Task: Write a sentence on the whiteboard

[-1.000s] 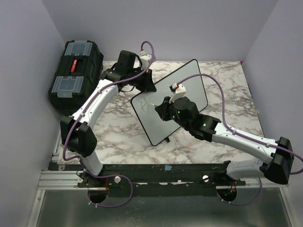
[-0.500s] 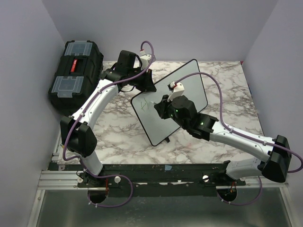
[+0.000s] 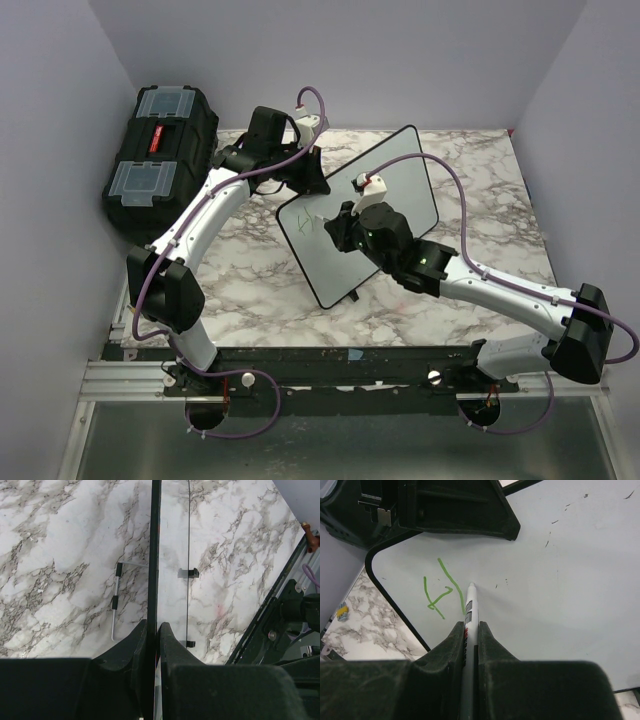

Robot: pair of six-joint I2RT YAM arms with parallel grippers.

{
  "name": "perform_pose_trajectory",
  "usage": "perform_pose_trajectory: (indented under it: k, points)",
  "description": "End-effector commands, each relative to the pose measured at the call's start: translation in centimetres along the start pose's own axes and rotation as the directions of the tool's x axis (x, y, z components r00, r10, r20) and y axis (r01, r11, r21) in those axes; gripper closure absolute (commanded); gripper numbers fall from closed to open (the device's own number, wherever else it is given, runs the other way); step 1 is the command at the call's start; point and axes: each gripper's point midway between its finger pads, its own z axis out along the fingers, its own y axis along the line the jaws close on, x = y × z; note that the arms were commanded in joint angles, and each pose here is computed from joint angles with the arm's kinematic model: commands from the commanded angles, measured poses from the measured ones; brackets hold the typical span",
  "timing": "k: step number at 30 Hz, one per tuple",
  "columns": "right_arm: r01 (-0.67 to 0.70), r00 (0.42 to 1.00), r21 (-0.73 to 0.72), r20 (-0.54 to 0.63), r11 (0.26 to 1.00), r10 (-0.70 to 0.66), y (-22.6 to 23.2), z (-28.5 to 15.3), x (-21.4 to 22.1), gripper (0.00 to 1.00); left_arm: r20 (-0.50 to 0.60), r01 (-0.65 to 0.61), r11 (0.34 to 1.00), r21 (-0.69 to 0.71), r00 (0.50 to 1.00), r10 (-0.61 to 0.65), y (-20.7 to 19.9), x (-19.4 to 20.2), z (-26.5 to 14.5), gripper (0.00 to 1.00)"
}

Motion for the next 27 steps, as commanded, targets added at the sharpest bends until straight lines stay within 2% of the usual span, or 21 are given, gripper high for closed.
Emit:
perform_pose_trajectory:
  k: [1,12,18,27]
  points:
    - [-0.002,0.999,0.047,0.038,0.999,0.0,-0.8,0.2,-0.9,0.99,0.061,-0.098,0.989,-0.108,0.993,0.105,1.5,-1.7,-1.4,1.0]
    - [0.013,0.998,0.095,0.061,0.995,-0.019,-1.3,0.6,-1.7,0.99,0.065,-0.101,0.99,-0.1,0.992,0.108,1.2,-1.7,-1.5,1.0]
    - [0.018,0.996,0.027,0.085,0.999,-0.02,0.1,0.7,-2.7,0.99,0.071,-0.104,0.99,-0.097,0.991,0.111,1.1,-1.9,-1.5,1.0]
    - [0.026,0.999,-0.028,0.033,0.999,-0.025,0.9,1.1,-1.0,0.99,0.075,-0.104,0.989,-0.103,0.991,0.112,1.2,-2.0,-1.5,1.0]
